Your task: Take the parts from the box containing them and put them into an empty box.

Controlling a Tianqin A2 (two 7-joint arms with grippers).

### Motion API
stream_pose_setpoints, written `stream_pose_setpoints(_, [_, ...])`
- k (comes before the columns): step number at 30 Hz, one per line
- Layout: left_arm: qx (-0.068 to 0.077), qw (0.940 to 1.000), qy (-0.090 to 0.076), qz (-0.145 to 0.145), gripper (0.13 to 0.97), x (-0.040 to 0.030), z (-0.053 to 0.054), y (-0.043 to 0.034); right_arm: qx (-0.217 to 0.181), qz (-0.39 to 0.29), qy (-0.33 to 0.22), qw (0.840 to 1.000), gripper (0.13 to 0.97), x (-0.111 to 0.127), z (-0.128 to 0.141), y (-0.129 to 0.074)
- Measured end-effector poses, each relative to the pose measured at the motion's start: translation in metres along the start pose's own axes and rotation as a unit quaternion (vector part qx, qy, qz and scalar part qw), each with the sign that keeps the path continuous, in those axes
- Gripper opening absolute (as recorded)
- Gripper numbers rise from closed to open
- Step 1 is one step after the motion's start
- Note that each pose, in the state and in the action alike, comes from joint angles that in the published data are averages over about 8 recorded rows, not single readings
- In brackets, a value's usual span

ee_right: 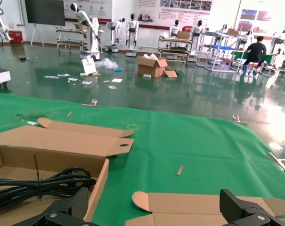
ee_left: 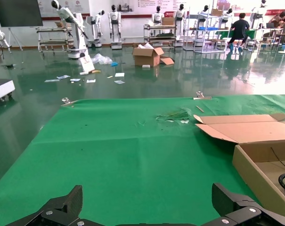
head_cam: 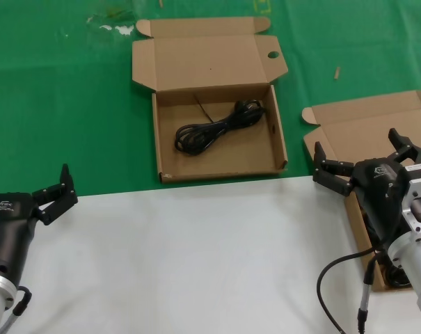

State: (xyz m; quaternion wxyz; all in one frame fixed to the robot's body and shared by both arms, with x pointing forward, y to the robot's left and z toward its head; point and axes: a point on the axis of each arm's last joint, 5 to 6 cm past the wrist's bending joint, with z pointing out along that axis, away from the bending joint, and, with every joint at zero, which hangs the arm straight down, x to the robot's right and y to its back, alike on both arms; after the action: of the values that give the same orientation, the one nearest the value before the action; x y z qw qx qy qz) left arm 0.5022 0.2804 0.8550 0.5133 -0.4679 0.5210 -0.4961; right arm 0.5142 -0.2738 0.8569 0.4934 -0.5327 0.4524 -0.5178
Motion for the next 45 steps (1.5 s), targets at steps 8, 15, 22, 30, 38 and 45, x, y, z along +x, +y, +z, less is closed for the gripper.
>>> stream_pose_setpoints(8, [0.000,1.0000,0.000,0.000,0.966,0.0000,0.0000,0.0000,0.000,0.000,0.000,1.000,0.966,0.0000,0.0000,0.0000])
stream_pose_setpoints(15, [0.000,1.0000,0.000,0.000,0.966,0.0000,0.0000,0.0000,0.000,0.000,0.000,1.000,0.966,0.0000,0.0000,0.0000])
stream_pose_setpoints(22, [0.000,1.0000,0.000,0.000,0.966,0.0000,0.0000,0.0000,0.000,0.000,0.000,1.000,0.966,0.0000,0.0000,0.0000])
stream_pose_setpoints(30, [0.000,1.0000,0.000,0.000,0.966,0.0000,0.0000,0.0000,0.000,0.000,0.000,1.000,0.966,0.0000,0.0000,0.0000])
stream_pose_setpoints(38, [0.000,1.0000,0.000,0.000,0.966,0.0000,0.0000,0.0000,0.000,0.000,0.000,1.000,0.966,0.0000,0.0000,0.0000])
stream_pose_setpoints(45, [0.000,1.0000,0.000,0.000,0.966,0.0000,0.0000,0.0000,0.000,0.000,0.000,1.000,0.966,0.0000,0.0000,0.0000])
